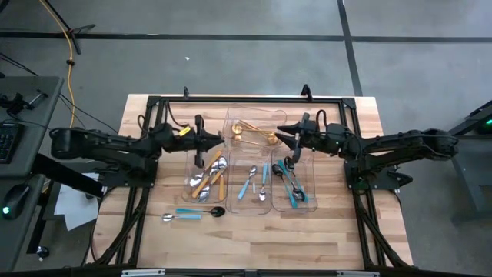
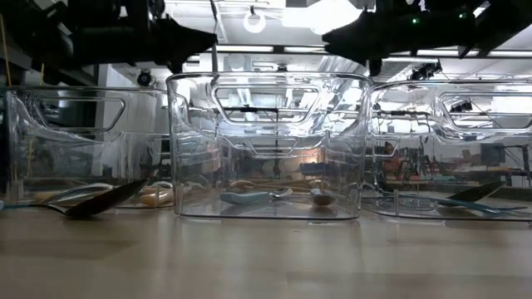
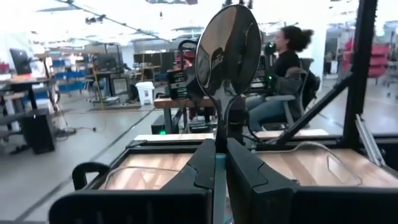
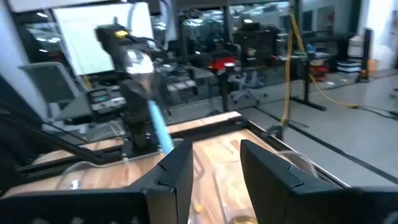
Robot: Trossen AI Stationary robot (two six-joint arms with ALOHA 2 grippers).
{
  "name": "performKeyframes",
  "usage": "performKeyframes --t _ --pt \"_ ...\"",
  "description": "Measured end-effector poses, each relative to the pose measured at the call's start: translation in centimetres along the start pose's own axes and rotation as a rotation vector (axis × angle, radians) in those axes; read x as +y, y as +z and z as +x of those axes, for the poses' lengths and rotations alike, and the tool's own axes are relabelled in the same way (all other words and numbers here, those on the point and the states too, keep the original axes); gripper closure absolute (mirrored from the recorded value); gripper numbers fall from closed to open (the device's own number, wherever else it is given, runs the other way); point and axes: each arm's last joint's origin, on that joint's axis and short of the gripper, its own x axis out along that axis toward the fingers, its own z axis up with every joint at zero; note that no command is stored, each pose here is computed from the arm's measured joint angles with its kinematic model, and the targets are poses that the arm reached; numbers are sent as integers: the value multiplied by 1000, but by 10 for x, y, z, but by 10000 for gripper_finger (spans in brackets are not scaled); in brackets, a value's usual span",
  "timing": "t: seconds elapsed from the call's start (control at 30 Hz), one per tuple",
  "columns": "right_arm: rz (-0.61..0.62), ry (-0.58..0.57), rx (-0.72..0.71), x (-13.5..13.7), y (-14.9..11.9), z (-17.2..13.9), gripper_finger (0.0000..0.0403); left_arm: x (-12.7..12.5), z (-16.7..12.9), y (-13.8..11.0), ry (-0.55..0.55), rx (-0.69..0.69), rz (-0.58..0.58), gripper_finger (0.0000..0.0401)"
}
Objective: Sort silverware by color (type)
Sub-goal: Put the light blue spoon into the middle transparent bin
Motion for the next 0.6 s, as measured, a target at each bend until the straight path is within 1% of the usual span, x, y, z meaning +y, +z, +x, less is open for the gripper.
performKeyframes --t 0.1,0.2,0.37,0.6 --pt "-21 60 -39 2 -3 7 284 4 2 -1 7 -22 -50 396" --pt "-70 99 -79 4 -8 15 284 6 4 4 -28 -40 -87 395" --pt "-70 102 -130 5 -11 21 284 5 5 7 -101 -47 -155 395" --pt "-101 106 -129 5 -14 23 284 5 5 7 -104 -46 -159 394"
